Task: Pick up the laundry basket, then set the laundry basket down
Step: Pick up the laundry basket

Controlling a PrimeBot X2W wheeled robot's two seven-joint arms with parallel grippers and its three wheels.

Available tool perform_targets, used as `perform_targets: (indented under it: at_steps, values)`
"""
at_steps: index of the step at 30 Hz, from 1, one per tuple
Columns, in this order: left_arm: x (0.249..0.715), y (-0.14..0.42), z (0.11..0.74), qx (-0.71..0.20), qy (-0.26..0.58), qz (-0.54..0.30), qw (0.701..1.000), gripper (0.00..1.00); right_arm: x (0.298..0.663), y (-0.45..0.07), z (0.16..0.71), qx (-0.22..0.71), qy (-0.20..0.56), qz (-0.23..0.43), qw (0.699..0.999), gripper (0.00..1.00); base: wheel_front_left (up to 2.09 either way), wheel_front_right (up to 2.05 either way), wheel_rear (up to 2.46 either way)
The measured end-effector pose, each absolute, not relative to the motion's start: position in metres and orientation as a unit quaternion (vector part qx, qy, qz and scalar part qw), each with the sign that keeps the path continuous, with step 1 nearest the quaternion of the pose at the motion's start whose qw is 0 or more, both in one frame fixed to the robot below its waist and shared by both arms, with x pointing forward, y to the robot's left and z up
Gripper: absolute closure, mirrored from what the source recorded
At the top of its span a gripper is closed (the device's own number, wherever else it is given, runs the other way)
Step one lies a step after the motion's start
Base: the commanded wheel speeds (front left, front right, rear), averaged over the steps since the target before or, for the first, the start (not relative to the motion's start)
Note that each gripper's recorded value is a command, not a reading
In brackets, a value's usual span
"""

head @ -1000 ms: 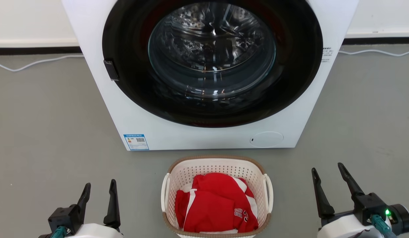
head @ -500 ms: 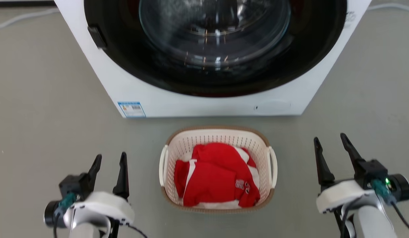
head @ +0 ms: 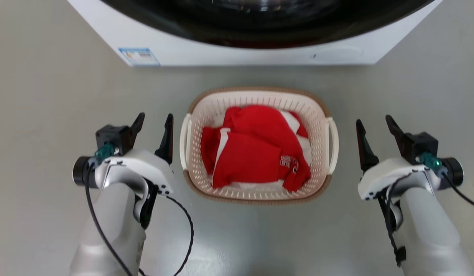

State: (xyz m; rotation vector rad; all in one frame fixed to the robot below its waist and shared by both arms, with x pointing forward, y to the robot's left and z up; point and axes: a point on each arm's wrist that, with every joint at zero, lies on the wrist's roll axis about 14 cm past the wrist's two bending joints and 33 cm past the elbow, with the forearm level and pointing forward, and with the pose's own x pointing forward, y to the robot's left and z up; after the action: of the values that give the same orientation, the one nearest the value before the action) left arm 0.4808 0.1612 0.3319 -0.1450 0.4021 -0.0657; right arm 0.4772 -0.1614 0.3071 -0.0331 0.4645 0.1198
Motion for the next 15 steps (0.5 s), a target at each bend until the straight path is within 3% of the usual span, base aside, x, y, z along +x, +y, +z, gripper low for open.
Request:
perform_targets:
  at_steps: [15]
  values:
    - [0.491, 0.142, 0.244, -0.069, 0.302, -0.061, 0.949, 0.00, 0.489, -0.144, 0.225, 0.002, 0.309, 0.077, 0.948, 0.00, 0.00, 0.00, 0.00]
